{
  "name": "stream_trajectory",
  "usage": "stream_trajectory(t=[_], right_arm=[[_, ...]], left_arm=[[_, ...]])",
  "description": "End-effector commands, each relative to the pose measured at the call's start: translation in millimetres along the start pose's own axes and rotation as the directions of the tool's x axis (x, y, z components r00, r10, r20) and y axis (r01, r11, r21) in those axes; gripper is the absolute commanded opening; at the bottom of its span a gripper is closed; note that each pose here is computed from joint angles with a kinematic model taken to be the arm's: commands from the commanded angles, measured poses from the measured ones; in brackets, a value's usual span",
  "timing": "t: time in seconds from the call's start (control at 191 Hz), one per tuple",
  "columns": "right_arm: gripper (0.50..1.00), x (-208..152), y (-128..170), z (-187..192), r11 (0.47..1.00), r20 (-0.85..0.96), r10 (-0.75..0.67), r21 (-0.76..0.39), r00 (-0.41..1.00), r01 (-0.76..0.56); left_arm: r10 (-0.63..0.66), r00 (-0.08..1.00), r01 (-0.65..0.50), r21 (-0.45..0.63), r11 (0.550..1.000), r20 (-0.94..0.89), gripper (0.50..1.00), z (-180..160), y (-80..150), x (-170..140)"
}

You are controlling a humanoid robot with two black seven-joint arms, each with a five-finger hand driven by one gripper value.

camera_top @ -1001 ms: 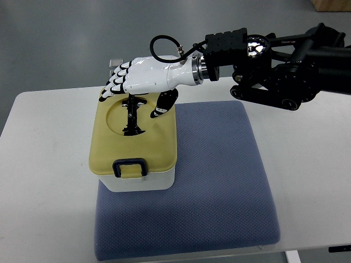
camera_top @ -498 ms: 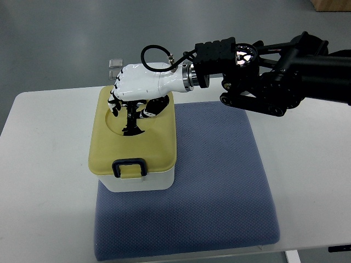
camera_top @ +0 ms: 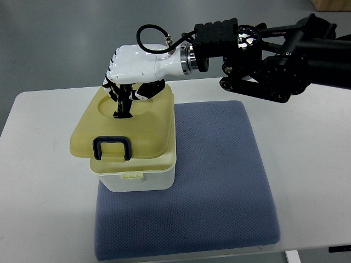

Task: Open white storage box with right hand
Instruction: 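Close the right hand fingers around the black lid handle, then lift the yellow lid off the white box with the right hand, then lower the held lid onto the cushion beside the white box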

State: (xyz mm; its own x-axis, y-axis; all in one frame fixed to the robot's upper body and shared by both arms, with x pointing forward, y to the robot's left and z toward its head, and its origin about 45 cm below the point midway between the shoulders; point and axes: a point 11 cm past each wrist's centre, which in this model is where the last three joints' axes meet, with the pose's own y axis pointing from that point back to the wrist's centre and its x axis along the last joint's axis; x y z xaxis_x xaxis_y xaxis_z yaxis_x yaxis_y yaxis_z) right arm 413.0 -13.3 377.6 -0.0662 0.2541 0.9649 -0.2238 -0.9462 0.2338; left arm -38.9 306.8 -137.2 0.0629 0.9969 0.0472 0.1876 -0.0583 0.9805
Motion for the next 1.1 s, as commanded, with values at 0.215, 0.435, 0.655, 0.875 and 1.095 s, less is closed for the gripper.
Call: stream_trajectory(t=[0.215,0.435,0.655,0.875,1.095], right_arm=[[0.5,32,81,38,0.993,-0.032,0.028,-0.112,0.999,-0.032],[0.5,18,159,68,0.968,-0.009,-0.001,-0.252,1.0,-0.001],[0.5,-13,225,84,0.92,0.035,-0.075,-0.382,0.997,0.083],[0.5,-83,256,79,0.894,0.083,-0.126,-0.423,0.989,0.15],[0.5,-138,259,64,0.895,0.093,-0.173,-0.401,0.98,0.196]], left_arm=[[-0.009,1.0,0.009,-0.002,1.0,0.001,1.0,1,0,-3],[-0.01,1.0,0.01,0.0,1.0,0.003,1.0,0,0,-3],[-0.014,1.0,0.014,-0.001,1.0,0.006,1.0,1,0,-4],[-0.016,1.0,0.016,0.0,1.0,0.004,1.0,1,0,-5],[-0.013,1.0,0.013,0.0,1.0,0.004,1.0,1,0,-4]])
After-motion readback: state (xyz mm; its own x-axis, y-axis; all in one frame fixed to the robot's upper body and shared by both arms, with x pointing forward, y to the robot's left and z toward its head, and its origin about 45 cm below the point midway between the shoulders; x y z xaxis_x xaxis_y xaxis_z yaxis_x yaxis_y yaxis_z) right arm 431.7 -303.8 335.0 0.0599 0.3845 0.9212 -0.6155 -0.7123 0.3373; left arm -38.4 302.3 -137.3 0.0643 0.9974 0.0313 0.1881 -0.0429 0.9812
